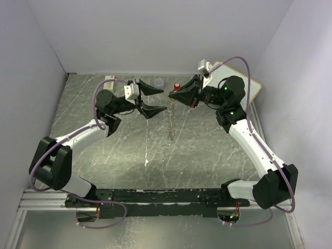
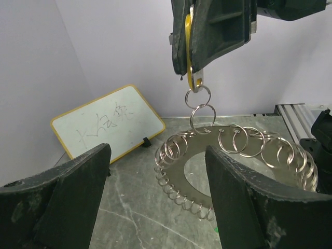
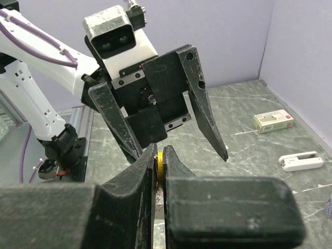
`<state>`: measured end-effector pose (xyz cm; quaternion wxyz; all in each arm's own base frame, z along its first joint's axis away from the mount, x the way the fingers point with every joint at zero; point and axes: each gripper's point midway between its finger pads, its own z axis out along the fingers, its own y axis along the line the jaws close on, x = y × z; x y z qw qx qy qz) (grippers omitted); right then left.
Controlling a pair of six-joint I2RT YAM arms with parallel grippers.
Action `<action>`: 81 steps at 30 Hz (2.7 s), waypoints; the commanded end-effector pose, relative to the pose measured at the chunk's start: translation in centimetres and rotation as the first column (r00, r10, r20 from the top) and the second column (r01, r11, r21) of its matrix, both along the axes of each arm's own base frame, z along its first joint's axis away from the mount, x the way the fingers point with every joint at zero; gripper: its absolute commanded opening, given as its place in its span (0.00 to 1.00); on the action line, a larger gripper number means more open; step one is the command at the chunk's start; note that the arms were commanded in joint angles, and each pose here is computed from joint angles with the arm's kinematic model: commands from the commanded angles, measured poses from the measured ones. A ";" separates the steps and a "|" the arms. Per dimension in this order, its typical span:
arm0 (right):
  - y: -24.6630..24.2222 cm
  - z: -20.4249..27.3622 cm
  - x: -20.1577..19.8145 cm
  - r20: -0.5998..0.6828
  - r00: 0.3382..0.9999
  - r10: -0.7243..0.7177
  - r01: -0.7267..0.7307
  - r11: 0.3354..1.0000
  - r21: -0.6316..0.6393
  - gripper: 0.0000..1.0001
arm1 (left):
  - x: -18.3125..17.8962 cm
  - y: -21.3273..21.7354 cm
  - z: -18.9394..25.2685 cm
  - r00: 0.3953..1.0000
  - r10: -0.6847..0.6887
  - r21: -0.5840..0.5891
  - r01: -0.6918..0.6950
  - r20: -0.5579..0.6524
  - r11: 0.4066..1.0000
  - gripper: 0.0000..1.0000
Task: Put the keys on the keyring
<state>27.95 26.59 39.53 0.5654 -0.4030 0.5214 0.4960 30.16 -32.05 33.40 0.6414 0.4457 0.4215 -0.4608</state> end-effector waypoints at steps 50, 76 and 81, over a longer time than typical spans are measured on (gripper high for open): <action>0.1 0.8 0.2 0.040 0.999 0.035 -0.035 0.999 0.009 0.00 | -3.7 -3.7 0.8 0.958 -0.288 -0.005 0.288 -0.007 0.958 0.59; -0.1 1.3 -0.5 0.058 0.998 0.033 -0.033 0.999 0.000 0.00 | -3.6 -3.4 0.3 0.968 -0.252 0.024 0.252 0.000 0.967 0.62; -0.2 1.2 -0.4 0.059 0.998 0.032 -0.032 0.999 -0.004 0.00 | -3.3 -3.5 0.3 0.969 -0.246 0.025 0.246 -0.004 0.969 0.58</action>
